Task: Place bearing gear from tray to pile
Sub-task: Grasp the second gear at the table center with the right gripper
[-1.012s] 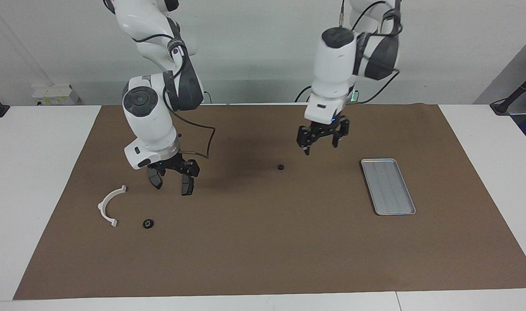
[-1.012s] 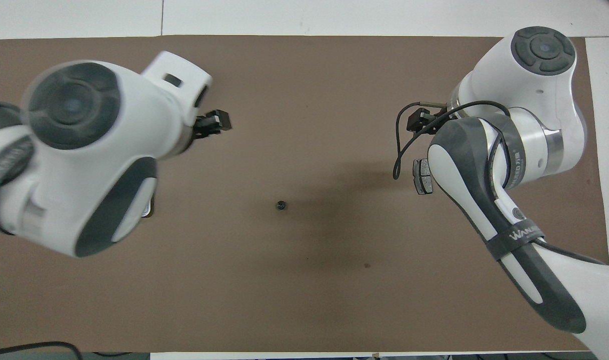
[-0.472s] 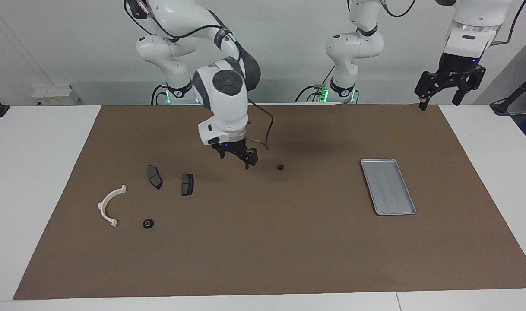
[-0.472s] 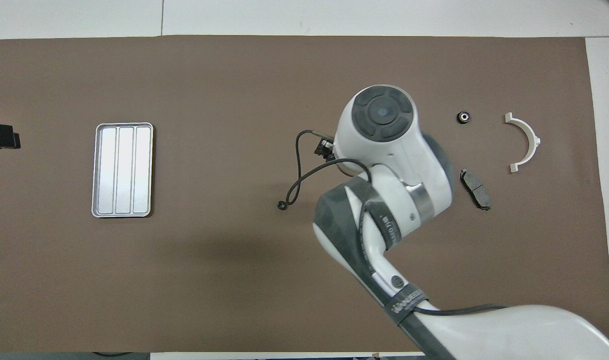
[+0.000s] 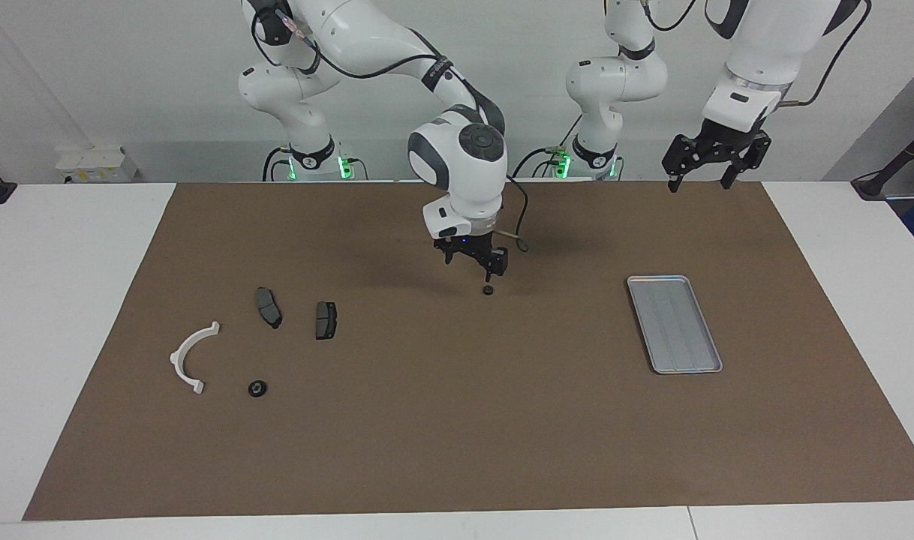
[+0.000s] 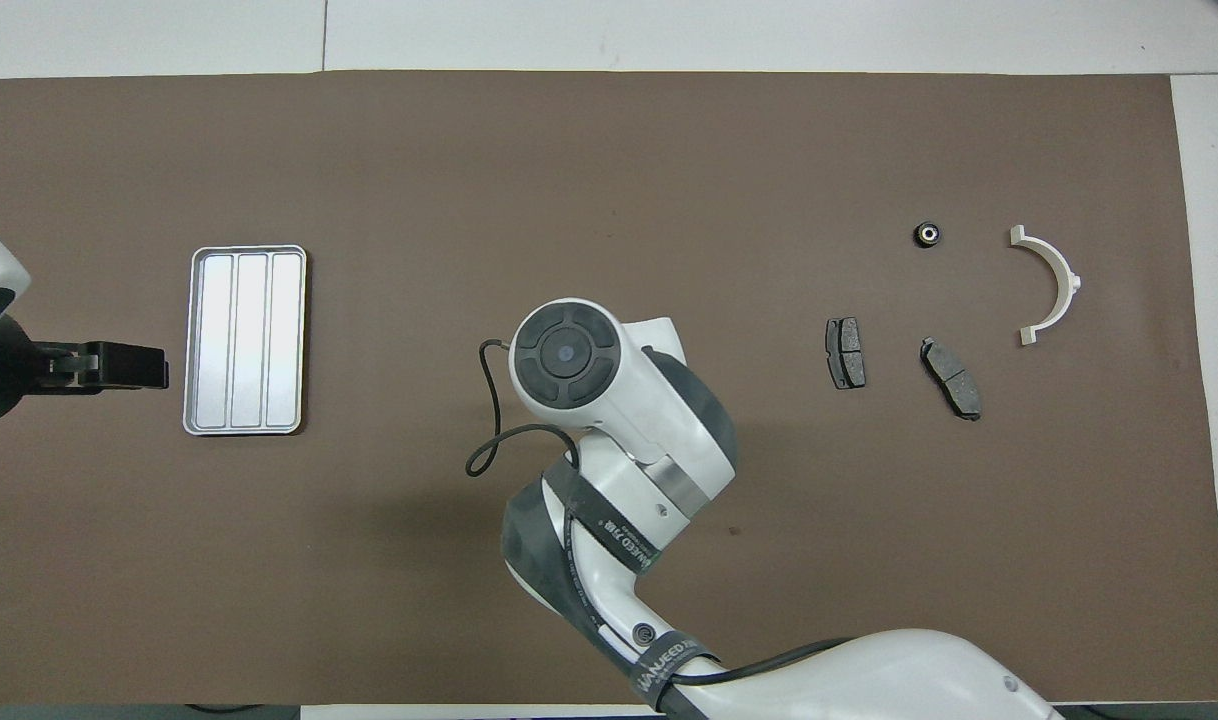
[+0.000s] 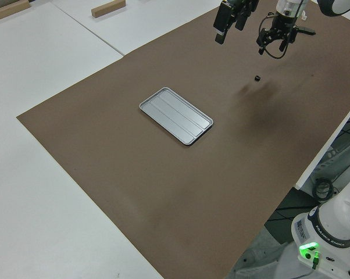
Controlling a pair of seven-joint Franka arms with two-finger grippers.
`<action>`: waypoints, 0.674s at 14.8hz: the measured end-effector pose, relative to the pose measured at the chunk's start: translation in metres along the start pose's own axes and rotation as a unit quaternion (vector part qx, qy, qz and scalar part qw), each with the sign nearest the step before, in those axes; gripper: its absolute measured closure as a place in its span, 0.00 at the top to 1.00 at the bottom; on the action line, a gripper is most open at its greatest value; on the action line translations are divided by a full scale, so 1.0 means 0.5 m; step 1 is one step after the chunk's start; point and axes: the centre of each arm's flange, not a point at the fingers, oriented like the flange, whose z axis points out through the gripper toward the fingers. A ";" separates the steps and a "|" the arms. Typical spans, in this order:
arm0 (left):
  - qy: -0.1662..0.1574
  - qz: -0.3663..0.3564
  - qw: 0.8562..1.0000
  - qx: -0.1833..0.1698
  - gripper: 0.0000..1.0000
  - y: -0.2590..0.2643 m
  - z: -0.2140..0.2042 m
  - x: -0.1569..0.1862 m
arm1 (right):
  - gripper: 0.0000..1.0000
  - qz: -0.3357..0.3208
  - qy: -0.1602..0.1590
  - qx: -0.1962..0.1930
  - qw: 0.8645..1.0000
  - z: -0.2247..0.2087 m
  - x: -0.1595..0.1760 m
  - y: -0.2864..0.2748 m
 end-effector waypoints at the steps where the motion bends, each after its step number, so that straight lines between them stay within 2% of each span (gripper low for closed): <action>1: -0.001 -0.002 1.000 -0.004 1.00 -0.001 0.000 -0.001 | 1.00 0.007 0.007 0.002 1.000 0.029 -0.021 -0.016; 5: -0.009 -0.004 1.000 -0.006 1.00 -0.006 0.000 -0.004 | 1.00 0.007 0.008 0.016 1.000 0.122 -0.056 -0.050; 10: -0.013 -0.004 1.000 -0.007 1.00 -0.006 0.003 0.013 | 1.00 0.009 0.008 0.019 1.000 0.137 -0.050 -0.052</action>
